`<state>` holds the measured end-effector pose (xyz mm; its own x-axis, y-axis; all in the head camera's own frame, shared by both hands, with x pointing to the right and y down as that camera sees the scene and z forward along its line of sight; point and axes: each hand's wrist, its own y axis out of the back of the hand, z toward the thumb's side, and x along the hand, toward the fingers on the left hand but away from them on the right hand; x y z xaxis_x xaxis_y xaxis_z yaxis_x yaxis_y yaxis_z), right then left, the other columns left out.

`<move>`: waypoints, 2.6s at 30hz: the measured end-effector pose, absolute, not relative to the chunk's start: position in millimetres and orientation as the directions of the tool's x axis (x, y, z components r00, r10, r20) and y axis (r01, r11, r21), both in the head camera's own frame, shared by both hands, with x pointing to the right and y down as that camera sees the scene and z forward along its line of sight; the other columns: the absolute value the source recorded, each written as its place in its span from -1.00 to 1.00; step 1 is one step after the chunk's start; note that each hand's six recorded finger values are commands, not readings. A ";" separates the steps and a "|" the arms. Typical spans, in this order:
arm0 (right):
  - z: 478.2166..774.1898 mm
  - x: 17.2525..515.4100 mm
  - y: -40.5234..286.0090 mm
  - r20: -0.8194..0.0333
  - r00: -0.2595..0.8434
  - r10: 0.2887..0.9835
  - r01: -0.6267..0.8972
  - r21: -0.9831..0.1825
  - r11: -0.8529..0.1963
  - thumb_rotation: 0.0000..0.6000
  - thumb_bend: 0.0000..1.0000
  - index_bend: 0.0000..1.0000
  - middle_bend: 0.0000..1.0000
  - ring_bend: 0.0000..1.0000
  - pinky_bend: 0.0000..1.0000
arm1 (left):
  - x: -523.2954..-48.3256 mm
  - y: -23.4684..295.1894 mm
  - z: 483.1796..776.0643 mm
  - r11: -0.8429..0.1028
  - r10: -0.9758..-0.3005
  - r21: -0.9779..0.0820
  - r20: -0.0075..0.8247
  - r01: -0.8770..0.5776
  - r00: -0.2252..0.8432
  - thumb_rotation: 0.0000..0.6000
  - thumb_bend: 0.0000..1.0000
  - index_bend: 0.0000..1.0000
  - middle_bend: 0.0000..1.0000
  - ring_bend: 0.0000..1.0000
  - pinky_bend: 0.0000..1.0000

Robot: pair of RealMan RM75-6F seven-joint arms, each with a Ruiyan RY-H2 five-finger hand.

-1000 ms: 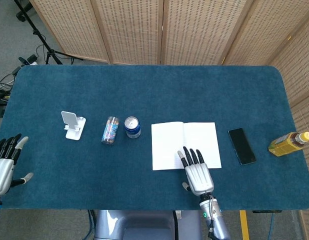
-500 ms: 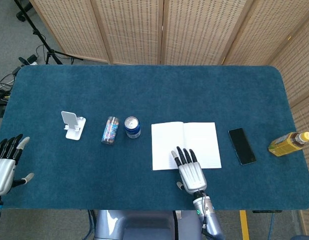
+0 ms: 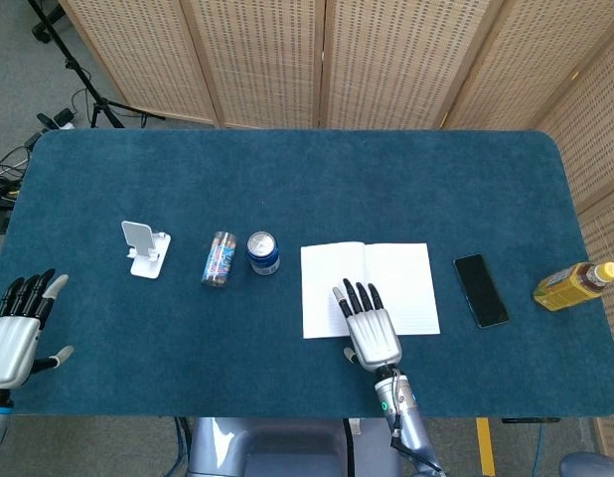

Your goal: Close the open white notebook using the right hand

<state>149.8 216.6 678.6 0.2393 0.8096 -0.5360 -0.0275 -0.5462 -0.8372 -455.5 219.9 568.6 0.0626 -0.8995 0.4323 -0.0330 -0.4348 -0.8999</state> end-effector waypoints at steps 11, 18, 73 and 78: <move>686.4 152.9 213.3 -0.545 0.233 0.805 -0.022 -0.831 -0.556 1.00 -0.64 -1.00 -1.00 -1.00 -0.88 | -454.3 220.9 568.2 -0.434 -0.900 -0.900 0.432 -0.031 0.063 1.00 -0.95 -1.00 -1.00 -1.00 -1.00; 687.5 150.7 210.0 -0.539 0.238 0.808 -0.024 -0.835 -0.550 1.00 -0.64 -1.00 -1.00 -1.00 -0.88 | -453.3 221.6 567.3 -0.433 -0.900 -0.901 0.430 -0.031 0.065 1.00 -0.95 -1.00 -1.00 -1.00 -1.00; 704.6 160.8 202.4 -0.513 0.201 0.834 0.027 -0.849 -0.528 1.00 0.55 -1.00 -1.00 -1.00 -0.88 | -447.3 223.1 567.7 -0.428 -0.902 -0.903 0.423 -0.043 0.090 1.00 -0.94 -1.00 -1.00 -1.00 -1.00; 703.9 166.2 201.1 -0.510 0.189 0.839 0.032 -0.851 -0.524 1.00 0.55 -1.00 -1.00 -1.00 -0.88 | -446.4 223.6 568.0 -0.430 -0.901 -0.902 0.424 -0.045 0.095 1.00 -0.94 -1.00 -1.00 -1.00 -1.00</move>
<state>166.2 201.1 703.9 0.1888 0.8395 -0.5096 0.0317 -0.5238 -0.8512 -446.4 223.6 568.0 0.0954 -0.9006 0.4241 -0.0449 -0.4295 -0.9019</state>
